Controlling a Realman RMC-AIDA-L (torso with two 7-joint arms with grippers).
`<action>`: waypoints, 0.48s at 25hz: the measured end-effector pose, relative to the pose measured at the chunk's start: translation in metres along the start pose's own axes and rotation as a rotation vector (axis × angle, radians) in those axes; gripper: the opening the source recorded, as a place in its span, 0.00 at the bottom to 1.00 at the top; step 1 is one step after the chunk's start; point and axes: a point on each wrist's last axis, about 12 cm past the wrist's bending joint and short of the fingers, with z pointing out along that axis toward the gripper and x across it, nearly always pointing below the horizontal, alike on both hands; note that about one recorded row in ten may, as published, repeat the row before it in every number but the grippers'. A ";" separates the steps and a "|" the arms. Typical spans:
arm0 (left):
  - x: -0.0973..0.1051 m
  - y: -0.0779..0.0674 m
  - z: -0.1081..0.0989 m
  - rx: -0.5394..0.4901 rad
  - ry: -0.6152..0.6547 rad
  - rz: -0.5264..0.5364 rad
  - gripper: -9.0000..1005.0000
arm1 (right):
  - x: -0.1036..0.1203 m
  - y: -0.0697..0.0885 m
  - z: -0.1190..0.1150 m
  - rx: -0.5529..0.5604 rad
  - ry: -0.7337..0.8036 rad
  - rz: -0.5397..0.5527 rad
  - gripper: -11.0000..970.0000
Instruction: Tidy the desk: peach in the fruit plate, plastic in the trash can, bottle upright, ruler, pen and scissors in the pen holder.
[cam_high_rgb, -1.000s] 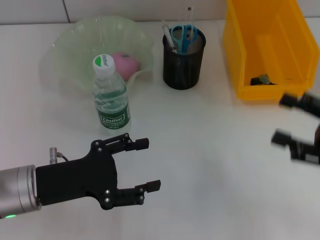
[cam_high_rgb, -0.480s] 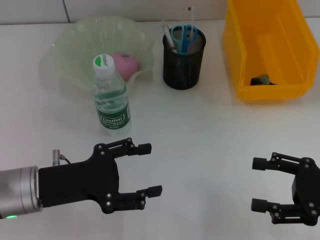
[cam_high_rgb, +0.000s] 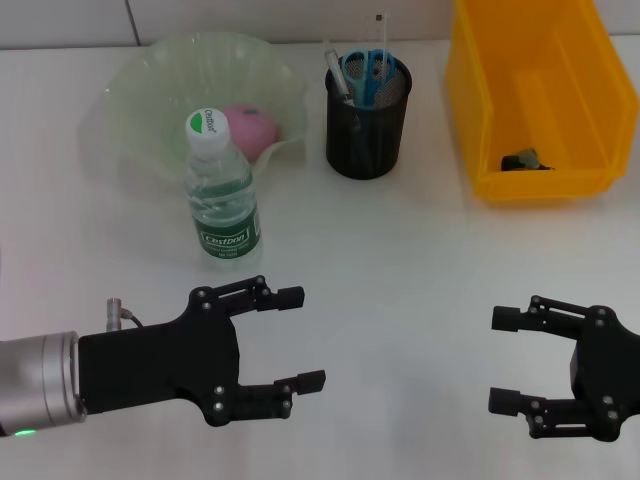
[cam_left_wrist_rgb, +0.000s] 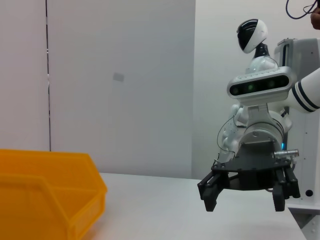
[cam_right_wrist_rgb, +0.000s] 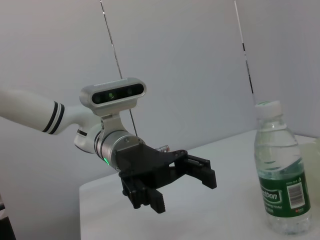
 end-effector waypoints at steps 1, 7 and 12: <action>0.000 0.000 0.000 -0.002 -0.001 0.000 0.79 | 0.000 0.000 0.001 0.001 -0.001 0.000 0.87; 0.000 0.000 -0.001 -0.009 -0.004 -0.003 0.79 | 0.000 -0.004 0.007 0.010 0.006 -0.008 0.87; 0.001 0.000 -0.001 -0.010 -0.005 -0.006 0.79 | -0.001 -0.005 0.009 0.004 0.007 -0.012 0.87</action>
